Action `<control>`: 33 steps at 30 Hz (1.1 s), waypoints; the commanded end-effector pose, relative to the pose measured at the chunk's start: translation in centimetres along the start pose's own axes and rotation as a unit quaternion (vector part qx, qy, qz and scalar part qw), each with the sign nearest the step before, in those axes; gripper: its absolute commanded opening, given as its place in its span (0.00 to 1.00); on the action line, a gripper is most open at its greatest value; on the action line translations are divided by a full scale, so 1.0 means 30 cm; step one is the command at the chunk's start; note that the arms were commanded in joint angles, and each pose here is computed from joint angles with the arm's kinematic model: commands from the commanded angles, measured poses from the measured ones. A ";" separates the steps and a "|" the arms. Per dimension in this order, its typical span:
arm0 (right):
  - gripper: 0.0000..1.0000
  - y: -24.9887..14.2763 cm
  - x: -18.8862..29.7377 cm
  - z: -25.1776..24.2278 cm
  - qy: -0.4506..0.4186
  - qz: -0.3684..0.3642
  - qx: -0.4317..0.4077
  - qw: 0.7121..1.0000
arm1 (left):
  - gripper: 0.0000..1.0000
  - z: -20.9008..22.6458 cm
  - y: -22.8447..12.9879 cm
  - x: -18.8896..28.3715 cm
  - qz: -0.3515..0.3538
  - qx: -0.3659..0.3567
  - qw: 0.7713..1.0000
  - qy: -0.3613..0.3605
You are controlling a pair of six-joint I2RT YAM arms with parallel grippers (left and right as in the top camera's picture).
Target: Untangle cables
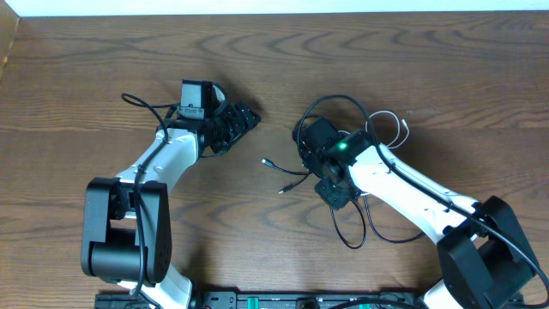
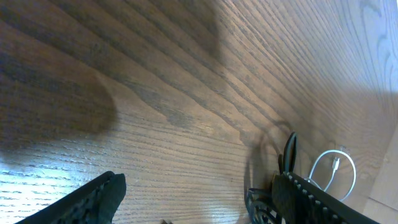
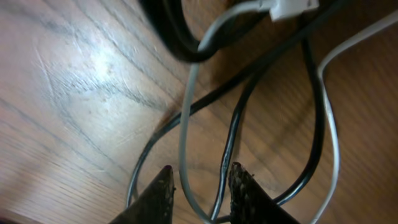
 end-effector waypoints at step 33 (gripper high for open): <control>0.01 -0.024 0.404 -0.089 0.168 -0.277 -0.008 0.946 | 0.81 0.005 0.005 0.000 -0.004 -0.006 1.000 0.006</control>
Point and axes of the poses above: each gripper's point midway between its finger pads, its own x axis back along the fingers, its own z axis along the line the jaws close on, y = z × x, the point moved 7 cm from there along x, back along the fingers, and after that the axes turned 1 degree about -x, right-handed, at the moved point
